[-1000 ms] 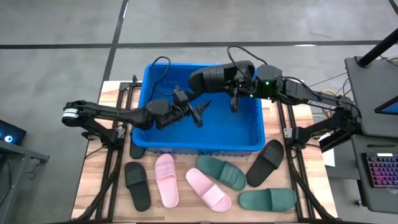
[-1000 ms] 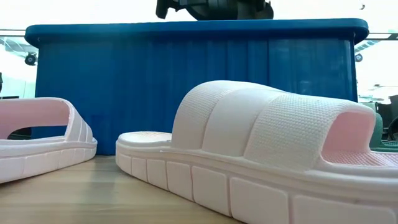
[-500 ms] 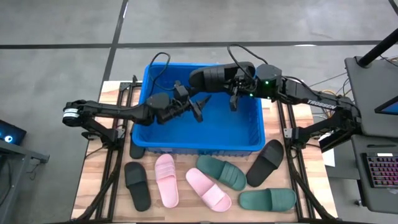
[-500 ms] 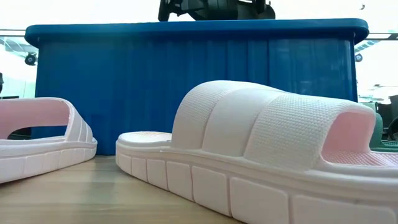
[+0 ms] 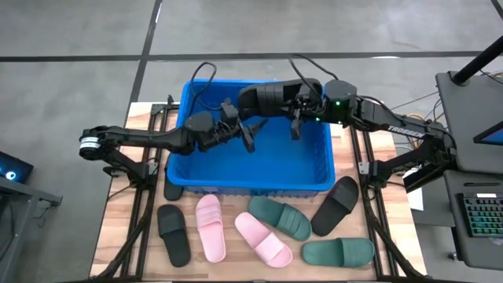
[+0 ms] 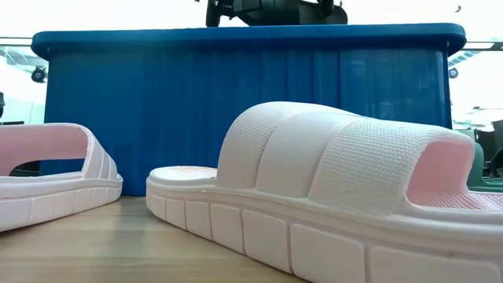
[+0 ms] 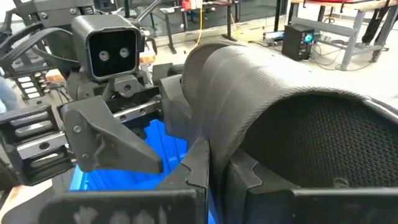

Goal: Pick and place slides into bin
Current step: Put the black slide into the blue bin

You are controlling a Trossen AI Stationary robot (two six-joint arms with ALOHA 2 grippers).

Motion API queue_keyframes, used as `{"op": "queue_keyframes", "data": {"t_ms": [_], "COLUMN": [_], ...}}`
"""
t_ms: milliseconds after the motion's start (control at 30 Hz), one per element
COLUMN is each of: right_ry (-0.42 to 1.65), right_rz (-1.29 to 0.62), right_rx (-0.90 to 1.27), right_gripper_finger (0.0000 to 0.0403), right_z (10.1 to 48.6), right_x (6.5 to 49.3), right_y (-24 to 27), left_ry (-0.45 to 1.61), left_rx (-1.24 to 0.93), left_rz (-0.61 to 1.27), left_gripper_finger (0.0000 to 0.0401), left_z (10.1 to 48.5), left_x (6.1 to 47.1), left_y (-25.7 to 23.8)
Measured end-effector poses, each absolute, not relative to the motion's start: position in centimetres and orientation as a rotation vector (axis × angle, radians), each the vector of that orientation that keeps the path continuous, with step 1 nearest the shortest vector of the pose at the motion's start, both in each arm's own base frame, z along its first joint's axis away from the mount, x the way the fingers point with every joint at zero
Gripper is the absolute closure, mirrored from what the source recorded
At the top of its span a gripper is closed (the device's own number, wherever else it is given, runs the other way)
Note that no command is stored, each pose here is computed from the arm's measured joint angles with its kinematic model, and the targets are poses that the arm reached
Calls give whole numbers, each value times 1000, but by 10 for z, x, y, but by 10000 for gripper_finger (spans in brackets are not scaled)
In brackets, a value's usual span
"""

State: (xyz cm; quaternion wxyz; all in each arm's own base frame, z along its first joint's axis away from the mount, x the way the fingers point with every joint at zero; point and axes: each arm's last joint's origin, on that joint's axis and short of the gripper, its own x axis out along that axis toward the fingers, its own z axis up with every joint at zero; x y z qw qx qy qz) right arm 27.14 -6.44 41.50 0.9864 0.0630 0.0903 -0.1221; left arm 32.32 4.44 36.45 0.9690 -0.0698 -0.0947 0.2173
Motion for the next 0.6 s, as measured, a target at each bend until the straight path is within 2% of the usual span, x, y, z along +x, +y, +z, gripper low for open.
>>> {"op": "queue_keyframes", "data": {"t_ms": [167,433,600], "right_ry": [169,166,163], "right_rz": [-219,-201,-190], "right_rx": [154,171,181], "right_gripper_finger": [390,390,390], "right_z": [416,417,417], "right_x": [272,272,271], "right_y": [-64,-62,-62], "left_ry": [-192,-190,-190], "left_rx": [-139,-136,-134], "left_rz": [418,397,384], "left_gripper_finger": [268,388,398], "left_z": [365,365,365], "left_x": [323,322,322], "left_y": [47,49,50]}}
